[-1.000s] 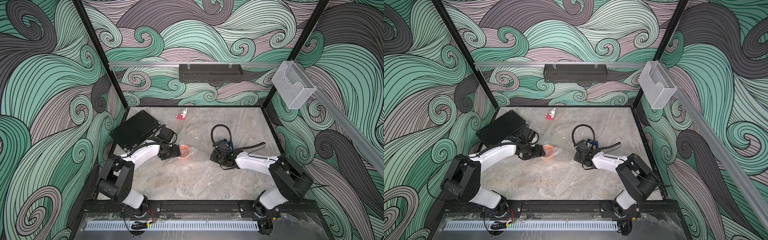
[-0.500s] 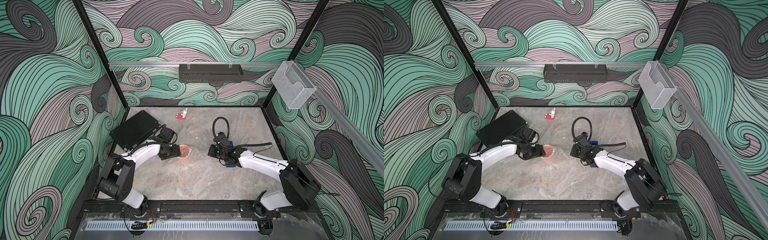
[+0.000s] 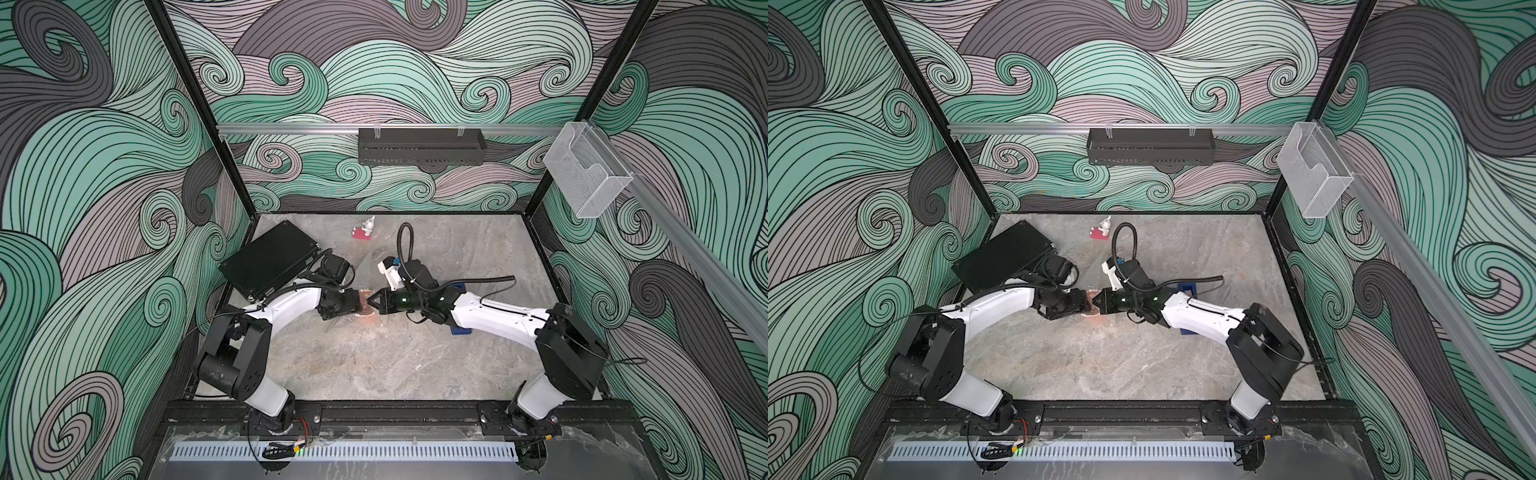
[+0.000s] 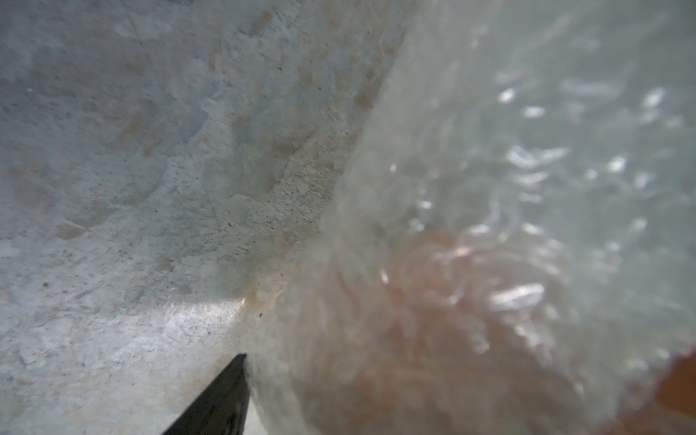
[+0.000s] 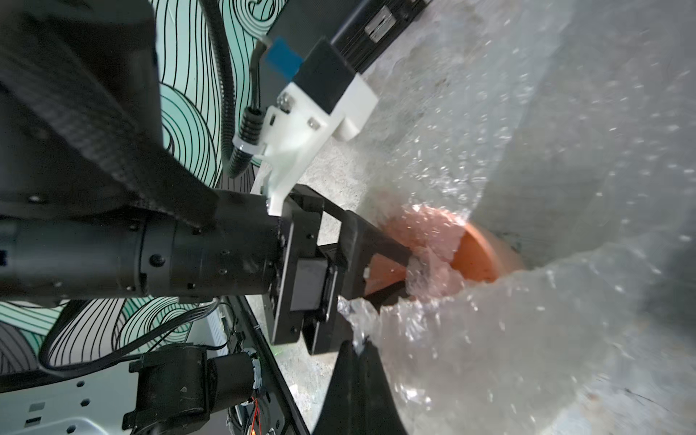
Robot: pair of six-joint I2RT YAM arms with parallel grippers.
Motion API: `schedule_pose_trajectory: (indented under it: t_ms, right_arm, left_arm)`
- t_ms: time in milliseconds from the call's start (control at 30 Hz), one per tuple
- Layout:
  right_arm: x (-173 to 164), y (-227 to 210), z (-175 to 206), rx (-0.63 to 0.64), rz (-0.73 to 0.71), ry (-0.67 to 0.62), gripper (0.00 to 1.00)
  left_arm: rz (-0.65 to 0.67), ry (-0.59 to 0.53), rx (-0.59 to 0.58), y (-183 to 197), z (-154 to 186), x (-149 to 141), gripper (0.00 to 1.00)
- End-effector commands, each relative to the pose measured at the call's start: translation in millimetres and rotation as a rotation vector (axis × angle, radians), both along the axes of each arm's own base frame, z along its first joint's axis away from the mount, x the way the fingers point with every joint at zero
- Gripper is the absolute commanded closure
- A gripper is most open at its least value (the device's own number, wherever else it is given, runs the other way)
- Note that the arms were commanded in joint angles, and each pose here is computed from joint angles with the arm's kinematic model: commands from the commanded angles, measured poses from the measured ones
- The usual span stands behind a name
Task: Wrap mugs in bubble wrap
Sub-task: Wrap the mug in bubble wrap.
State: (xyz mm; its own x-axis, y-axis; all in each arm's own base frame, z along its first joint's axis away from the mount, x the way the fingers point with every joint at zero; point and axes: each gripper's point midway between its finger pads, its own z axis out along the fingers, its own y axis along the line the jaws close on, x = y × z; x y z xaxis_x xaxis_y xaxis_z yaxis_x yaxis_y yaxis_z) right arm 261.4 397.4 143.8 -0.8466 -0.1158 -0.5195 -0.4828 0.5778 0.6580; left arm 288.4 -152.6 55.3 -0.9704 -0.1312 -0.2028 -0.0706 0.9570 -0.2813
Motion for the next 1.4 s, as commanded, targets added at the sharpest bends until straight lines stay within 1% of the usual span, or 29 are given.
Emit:
schedule_pose_trajectory:
  t_ms: [0,100,200,300,467,567,700,733,800,1000,1100,1167,1367]
  right_arm:
    - [-13.7,12.2,-20.3,-0.041,0.105,0.056,1.0]
    - [-17.1,8.5,-50.2,-0.124,0.115,0.103,1.0]
    - [-19.4,2.2,-70.0,-0.179,0.115,0.124,1.0]
    - [-19.4,0.3,-75.4,-0.206,0.125,0.116,1.0]
    - [-18.3,0.6,-71.7,-0.232,0.155,0.088,1.0]
    - [-18.0,1.3,-67.9,-0.233,0.174,0.066,1.0]
    - [-18.5,2.1,-64.2,-0.225,0.193,0.043,1.0]
    - [-18.9,3.5,-62.1,-0.216,0.201,0.036,1.0]
    - [-19.9,5.1,-59.5,-0.2,0.214,0.024,1.0]
    - [-20.5,9.1,-52.4,-0.17,0.229,0.0,0.97]
    - [-18.2,11.8,-42.8,-0.153,0.227,-0.015,0.94]
    - [-17.3,13.1,-34.1,-0.144,0.226,-0.029,0.91]
    - [-15.3,10.8,-0.4,-0.106,0.199,-0.068,0.77]
  left_arm:
    - [-0.014,0.007,0.025,1.2,1.4,-0.7,0.25]
    - [-0.013,-0.007,0.012,0.2,6.6,-1.1,0.25]
    - [-0.009,-0.026,-0.007,-0.4,15.7,-2.5,0.25]
    - [-0.003,-0.051,-0.035,-2.2,27.8,-3.6,0.25]
    - [0.01,-0.103,-0.071,-3.3,52.8,-3.1,0.25]
    - [0.009,-0.114,-0.089,-6.2,58.3,-1.5,0.24]
    - [-0.018,-0.078,-0.142,-19.0,54.0,-0.1,0.23]
    - [-0.026,-0.047,-0.156,-23.8,45.4,-0.4,0.23]
    - [-0.034,-0.026,-0.188,-30.5,39.1,-0.1,0.23]
    - [-0.031,0.019,-0.175,-30.1,18.9,-3.5,0.23]
    - [-0.015,0.037,-0.146,-24.5,7.4,-7.0,0.24]
    - [-0.008,0.043,-0.125,-20.7,1.9,-8.6,0.25]
    - [-0.003,0.048,-0.091,-16.2,-4.3,-6.8,0.25]
